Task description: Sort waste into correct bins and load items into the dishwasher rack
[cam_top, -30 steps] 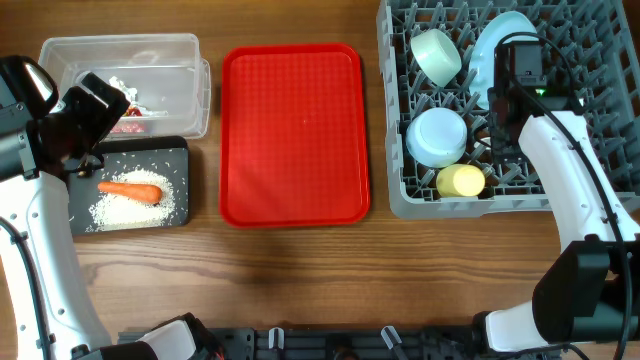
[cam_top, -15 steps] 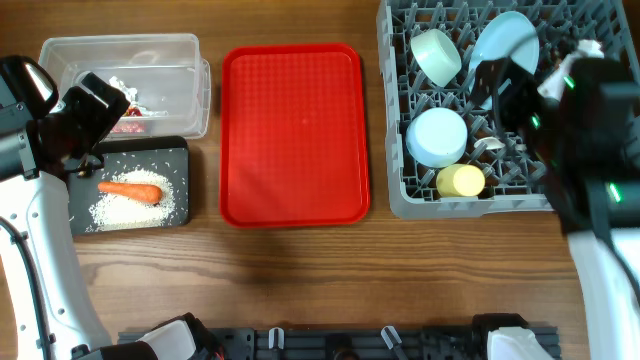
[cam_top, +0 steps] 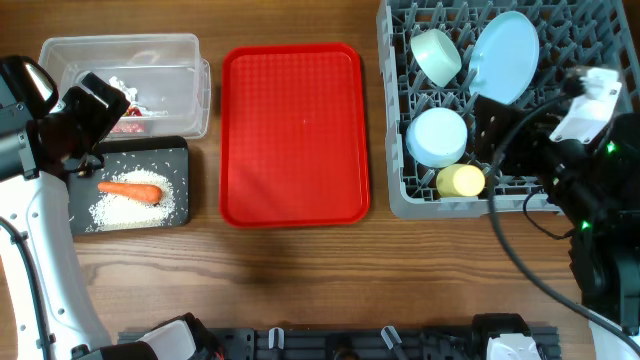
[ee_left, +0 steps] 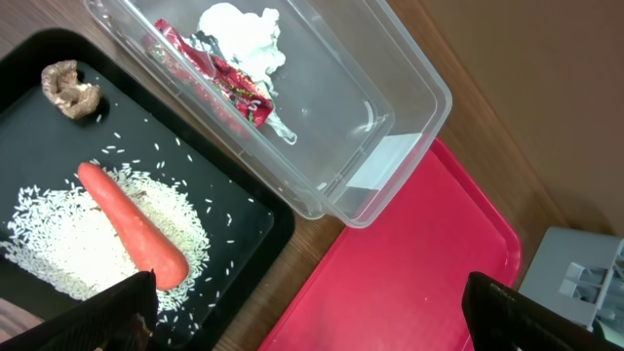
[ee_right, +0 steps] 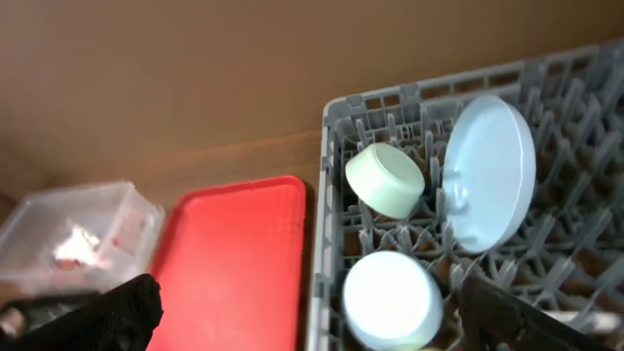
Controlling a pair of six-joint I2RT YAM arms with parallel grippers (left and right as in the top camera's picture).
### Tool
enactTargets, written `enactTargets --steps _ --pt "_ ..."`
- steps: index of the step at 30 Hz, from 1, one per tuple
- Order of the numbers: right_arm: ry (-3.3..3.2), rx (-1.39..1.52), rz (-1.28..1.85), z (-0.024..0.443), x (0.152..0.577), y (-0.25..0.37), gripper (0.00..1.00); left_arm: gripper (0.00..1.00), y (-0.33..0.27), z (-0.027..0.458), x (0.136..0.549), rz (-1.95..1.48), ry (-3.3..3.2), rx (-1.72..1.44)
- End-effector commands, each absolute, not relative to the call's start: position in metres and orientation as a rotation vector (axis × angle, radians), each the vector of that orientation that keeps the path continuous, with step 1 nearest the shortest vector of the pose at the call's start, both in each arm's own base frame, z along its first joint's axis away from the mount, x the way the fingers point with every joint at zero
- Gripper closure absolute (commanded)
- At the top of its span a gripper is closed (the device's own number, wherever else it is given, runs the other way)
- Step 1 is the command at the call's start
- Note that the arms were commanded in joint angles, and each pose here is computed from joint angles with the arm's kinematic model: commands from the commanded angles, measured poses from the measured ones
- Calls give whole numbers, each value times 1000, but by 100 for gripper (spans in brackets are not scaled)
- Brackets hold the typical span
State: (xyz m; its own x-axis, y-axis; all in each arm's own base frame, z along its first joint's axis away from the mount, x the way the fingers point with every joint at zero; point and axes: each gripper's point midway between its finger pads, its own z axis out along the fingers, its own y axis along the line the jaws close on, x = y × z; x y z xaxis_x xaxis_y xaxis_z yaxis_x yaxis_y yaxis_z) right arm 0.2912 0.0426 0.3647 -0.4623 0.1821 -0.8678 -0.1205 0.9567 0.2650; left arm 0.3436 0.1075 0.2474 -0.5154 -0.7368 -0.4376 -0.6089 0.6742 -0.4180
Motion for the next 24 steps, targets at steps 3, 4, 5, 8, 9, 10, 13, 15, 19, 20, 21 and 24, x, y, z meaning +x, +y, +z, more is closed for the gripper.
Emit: enactTargets --steps 3,4,5,8,9,10,13,15,19,20,21,24 --pt "1995 -130 179 366 290 36 0 0 111 246 344 -278 2288 -1048" --pt "1992 -116 156 365 290 32 0 0 111 246 344 -278 2288 -1048" --pt "1970 -96 120 364 290 26 0 0 111 246 344 -278 2288 -1048" --pt "1861 -70 67 366 289 18 0 0 111 246 344 -278 2288 -1049" --pt "1821 -87 56 365 287 18 0 0 111 246 344 -278 2288 -1048" --pt "1774 -96 51 361 283 18 0 0 111 246 344 -278 2288 -1048" --pt "1671 -94 49 344 273 18 0 0 111 246 344 -278 2288 -1048" --pt "1613 -85 48 330 269 17 0 0 111 246 344 -278 2288 -1048" --pt "1496 -97 58 281 265 19 0 0 111 246 344 -278 2288 -1049" --pt "1490 -97 58 270 264 19 0 0 111 246 344 -278 2288 -1048" --pt "1487 -103 63 262 263 20 0 0 111 246 344 -278 2288 -1048" --pt "1490 -103 62 232 256 20 0 0 111 246 344 -278 2288 -1049"
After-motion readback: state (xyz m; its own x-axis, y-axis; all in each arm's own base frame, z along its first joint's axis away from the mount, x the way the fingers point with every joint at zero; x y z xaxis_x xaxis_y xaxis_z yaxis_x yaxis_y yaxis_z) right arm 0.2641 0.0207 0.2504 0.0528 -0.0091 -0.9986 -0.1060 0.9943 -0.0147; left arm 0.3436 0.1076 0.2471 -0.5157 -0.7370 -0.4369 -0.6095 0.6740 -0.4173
